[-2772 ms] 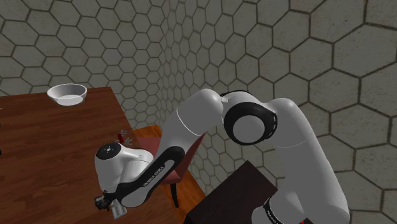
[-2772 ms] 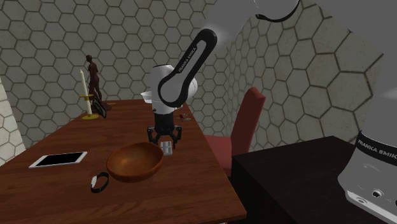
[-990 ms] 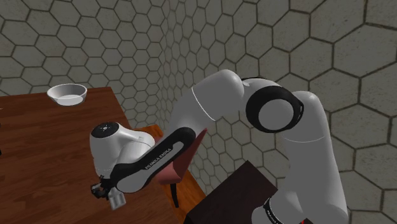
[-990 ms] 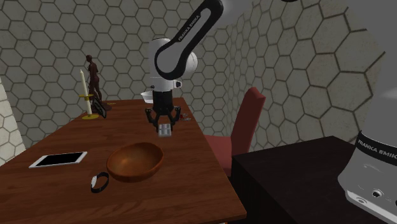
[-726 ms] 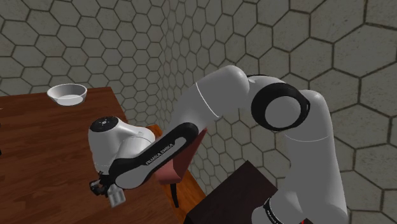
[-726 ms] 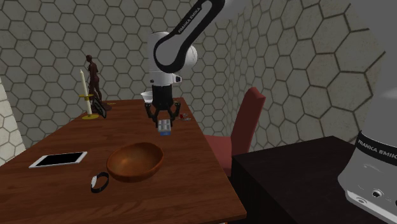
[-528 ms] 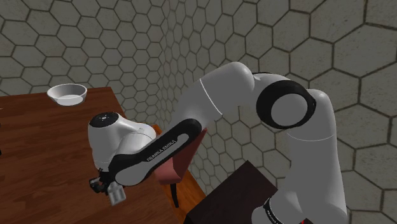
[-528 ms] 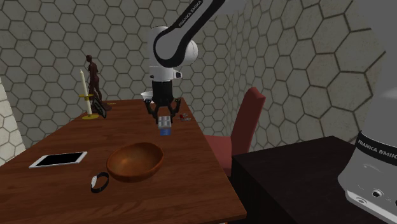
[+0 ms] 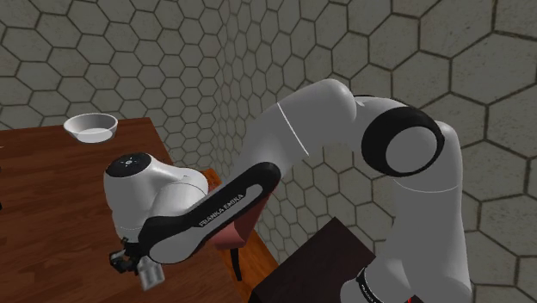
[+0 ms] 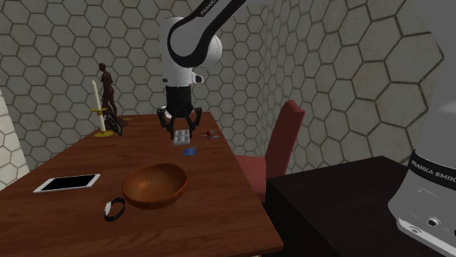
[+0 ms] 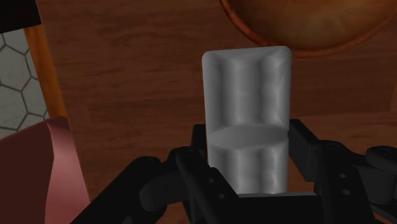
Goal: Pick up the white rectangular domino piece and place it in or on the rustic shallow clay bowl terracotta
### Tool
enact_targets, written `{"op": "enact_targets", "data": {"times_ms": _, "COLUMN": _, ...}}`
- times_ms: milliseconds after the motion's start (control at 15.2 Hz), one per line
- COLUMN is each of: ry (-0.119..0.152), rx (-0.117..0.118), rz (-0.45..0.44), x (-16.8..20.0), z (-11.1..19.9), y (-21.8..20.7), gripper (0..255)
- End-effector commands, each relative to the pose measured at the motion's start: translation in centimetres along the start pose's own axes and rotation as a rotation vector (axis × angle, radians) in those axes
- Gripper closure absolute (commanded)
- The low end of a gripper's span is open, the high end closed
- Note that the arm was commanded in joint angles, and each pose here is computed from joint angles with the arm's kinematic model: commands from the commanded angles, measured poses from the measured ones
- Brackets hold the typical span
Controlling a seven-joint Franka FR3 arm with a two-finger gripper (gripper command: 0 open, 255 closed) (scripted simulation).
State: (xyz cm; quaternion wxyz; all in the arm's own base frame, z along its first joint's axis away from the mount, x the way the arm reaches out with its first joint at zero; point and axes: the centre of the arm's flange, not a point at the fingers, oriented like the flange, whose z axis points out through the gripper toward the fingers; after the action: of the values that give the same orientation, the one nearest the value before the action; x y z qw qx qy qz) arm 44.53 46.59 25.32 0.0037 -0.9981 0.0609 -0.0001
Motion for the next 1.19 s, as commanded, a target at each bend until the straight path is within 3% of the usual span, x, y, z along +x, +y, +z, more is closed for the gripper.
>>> {"op": "enact_targets", "data": {"times_ms": 0, "ry": 0.000, "rx": 0.000, "rz": 0.001, "x": -2.2, "z": -0.2, "y": -1.3, "gripper": 255}}
{"op": "enact_targets", "data": {"times_ms": 528, "ry": 0.000, "rx": 0.000, "rz": 0.001, "x": -11.2, "z": -0.5, "y": -6.7, "gripper": 255}}
{"op": "enact_targets", "data": {"times_ms": 1122, "ry": 0.000, "rx": 0.000, "rz": 0.001, "x": -11.6, "z": 3.7, "y": -6.9, "gripper": 255}}
